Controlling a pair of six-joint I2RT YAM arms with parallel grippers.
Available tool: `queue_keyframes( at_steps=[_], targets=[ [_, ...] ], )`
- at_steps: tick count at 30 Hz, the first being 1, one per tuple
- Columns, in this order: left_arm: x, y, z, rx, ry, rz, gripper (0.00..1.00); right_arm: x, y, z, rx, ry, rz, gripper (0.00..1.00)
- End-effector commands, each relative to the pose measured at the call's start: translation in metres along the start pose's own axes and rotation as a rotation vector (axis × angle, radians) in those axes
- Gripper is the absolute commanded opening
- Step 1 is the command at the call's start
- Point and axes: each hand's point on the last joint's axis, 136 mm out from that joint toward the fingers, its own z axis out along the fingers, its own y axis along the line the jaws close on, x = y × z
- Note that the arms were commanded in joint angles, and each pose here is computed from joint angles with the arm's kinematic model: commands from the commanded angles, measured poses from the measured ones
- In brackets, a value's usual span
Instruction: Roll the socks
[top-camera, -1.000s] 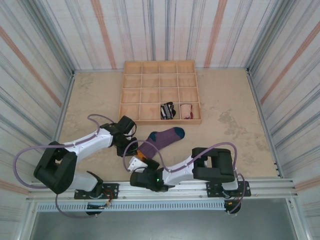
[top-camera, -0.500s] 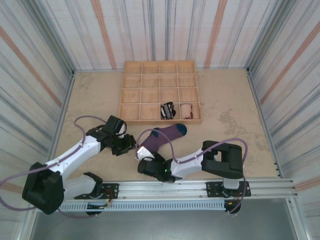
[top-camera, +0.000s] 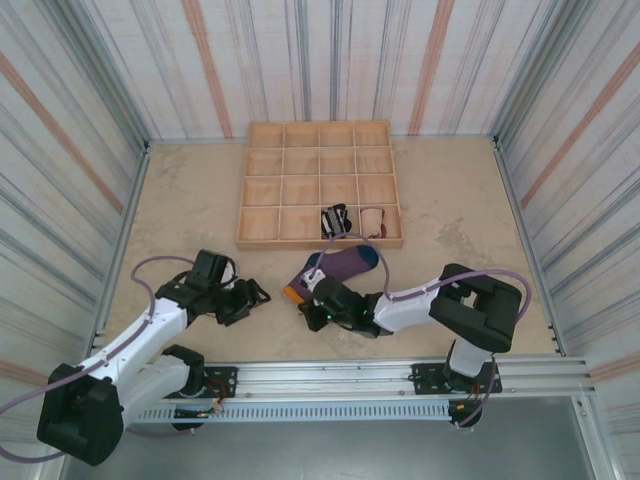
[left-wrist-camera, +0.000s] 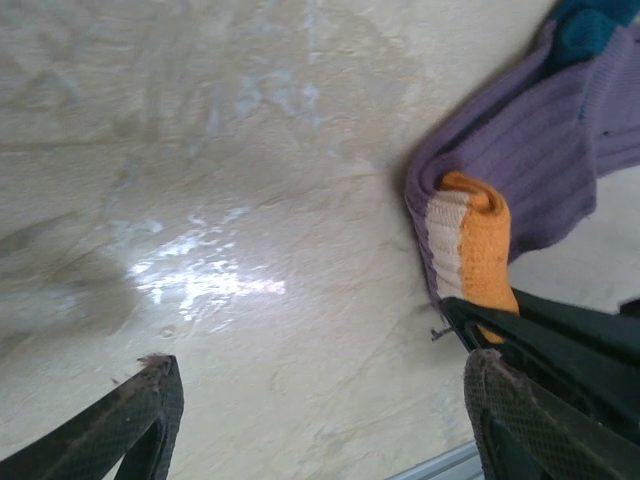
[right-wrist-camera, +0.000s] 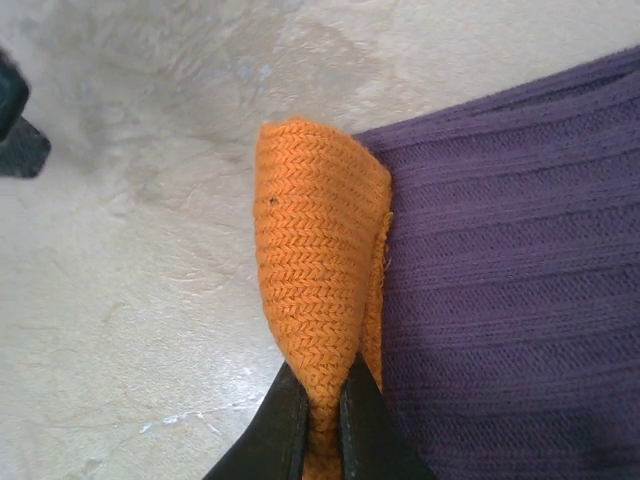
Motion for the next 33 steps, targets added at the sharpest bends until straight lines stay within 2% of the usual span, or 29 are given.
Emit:
queue_keyframes(
  at_steps=[1, 8, 16, 20, 27, 33],
  targets=[
    [-0.005, -0.016, 0.000, 0.062, -0.042, 0.024, 0.75, 0.007, 0.010, -0.005, -0.174, 0.079, 0.206, 0.00],
    [-0.008, -0.026, 0.011, 0.057, -0.050, 0.070, 0.71, 0.002, -0.010, -0.002, -0.289, 0.114, 0.496, 0.00],
    [-0.019, -0.035, 0.024, 0.027, -0.076, 0.140, 0.65, 0.002, -0.040, 0.001, -0.302, 0.139, 0.766, 0.00],
    [-0.027, -0.046, 0.034, 0.040, -0.080, 0.186, 0.64, 0.008, -0.046, 0.008, -0.293, 0.201, 0.852, 0.00],
    [-0.038, -0.065, 0.054, 0.040, -0.079, 0.249, 0.61, 0.017, -0.061, 0.012, -0.236, 0.232, 0.941, 0.00],
    [-0.043, -0.072, 0.068, 0.065, -0.075, 0.238, 0.51, 0.018, -0.064, 0.012, -0.239, 0.236, 0.958, 0.00]
  ],
)
